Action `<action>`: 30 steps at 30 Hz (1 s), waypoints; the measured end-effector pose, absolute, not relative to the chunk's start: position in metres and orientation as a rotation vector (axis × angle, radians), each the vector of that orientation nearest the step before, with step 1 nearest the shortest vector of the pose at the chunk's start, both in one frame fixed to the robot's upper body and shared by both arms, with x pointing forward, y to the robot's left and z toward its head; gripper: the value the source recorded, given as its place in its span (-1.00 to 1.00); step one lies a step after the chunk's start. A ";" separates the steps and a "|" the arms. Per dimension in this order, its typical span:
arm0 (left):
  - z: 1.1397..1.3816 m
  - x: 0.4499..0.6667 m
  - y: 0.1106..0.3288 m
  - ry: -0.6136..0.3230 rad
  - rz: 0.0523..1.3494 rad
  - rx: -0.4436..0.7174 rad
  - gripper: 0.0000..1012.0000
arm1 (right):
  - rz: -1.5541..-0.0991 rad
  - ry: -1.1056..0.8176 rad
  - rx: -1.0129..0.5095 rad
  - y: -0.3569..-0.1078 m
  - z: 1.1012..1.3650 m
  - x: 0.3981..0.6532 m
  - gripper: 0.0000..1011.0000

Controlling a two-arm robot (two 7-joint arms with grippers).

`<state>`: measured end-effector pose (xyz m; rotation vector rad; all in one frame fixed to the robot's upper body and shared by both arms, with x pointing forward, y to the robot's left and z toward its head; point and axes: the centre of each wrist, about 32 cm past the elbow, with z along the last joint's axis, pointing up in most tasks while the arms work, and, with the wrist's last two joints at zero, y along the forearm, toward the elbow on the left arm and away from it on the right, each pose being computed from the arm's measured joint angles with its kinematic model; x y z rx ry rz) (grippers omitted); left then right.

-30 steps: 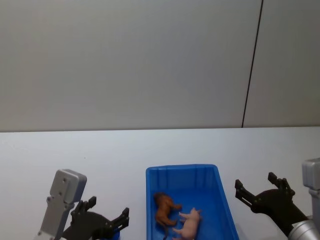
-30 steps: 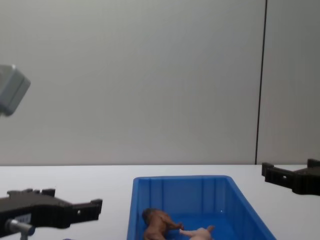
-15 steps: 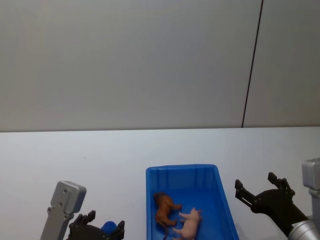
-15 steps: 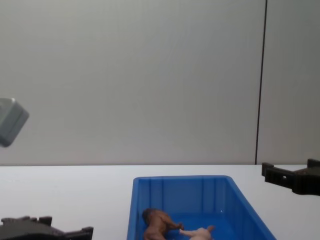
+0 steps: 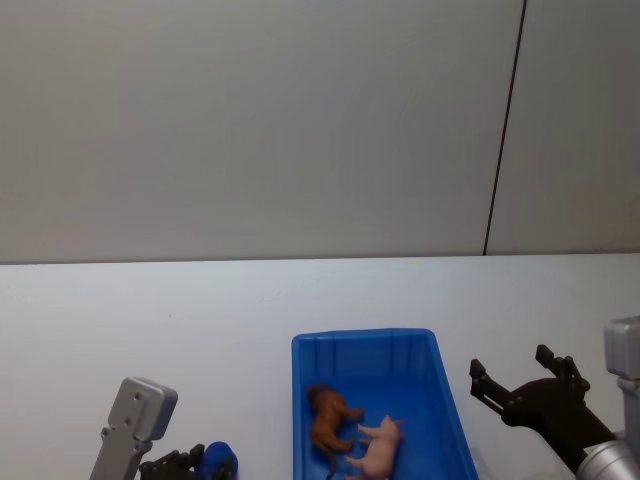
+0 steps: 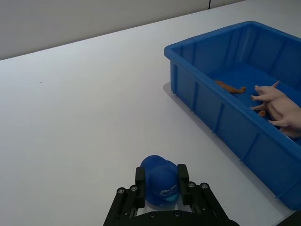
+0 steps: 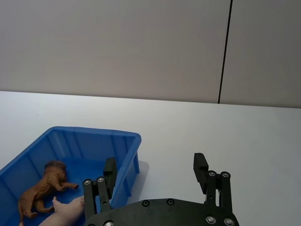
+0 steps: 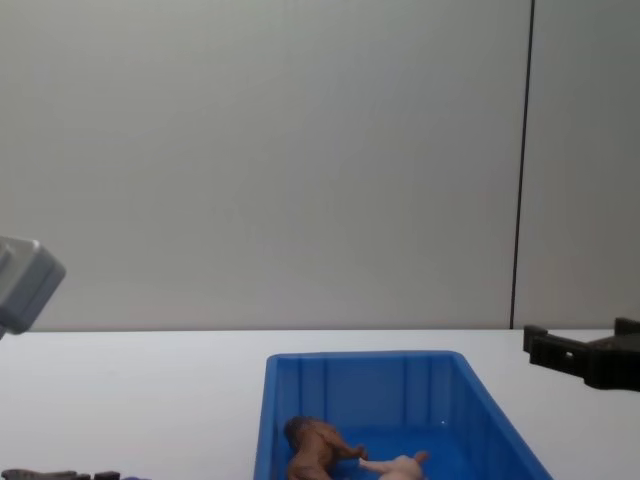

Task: Pick up the two dolls from the table and place them into the box.

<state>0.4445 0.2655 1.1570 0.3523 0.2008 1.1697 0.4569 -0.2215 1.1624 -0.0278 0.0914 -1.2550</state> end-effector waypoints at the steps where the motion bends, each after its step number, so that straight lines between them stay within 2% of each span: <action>1: 1.156 0.445 0.266 0.202 1.170 0.354 -0.16 | -1.255 0.091 -0.028 -0.222 1.162 0.457 0.98; 3: 1.156 0.445 0.266 0.201 1.170 0.356 -0.25 | -1.255 0.091 -0.028 -0.222 1.162 0.457 0.98; 4: 1.155 0.445 0.266 0.198 1.171 0.356 -0.35 | -1.255 0.091 -0.028 -0.222 1.162 0.457 0.98; 7: 1.156 0.445 0.266 0.193 1.172 0.353 -0.45 | -1.255 0.092 -0.028 -0.222 1.162 0.457 0.98; 17: 1.163 0.447 0.265 0.134 1.174 0.303 -0.57 | -1.255 0.091 -0.028 -0.222 1.162 0.457 0.98; 30: 1.189 0.458 0.258 0.007 1.098 0.167 -0.71 | -1.255 0.091 -0.028 -0.222 1.162 0.457 0.98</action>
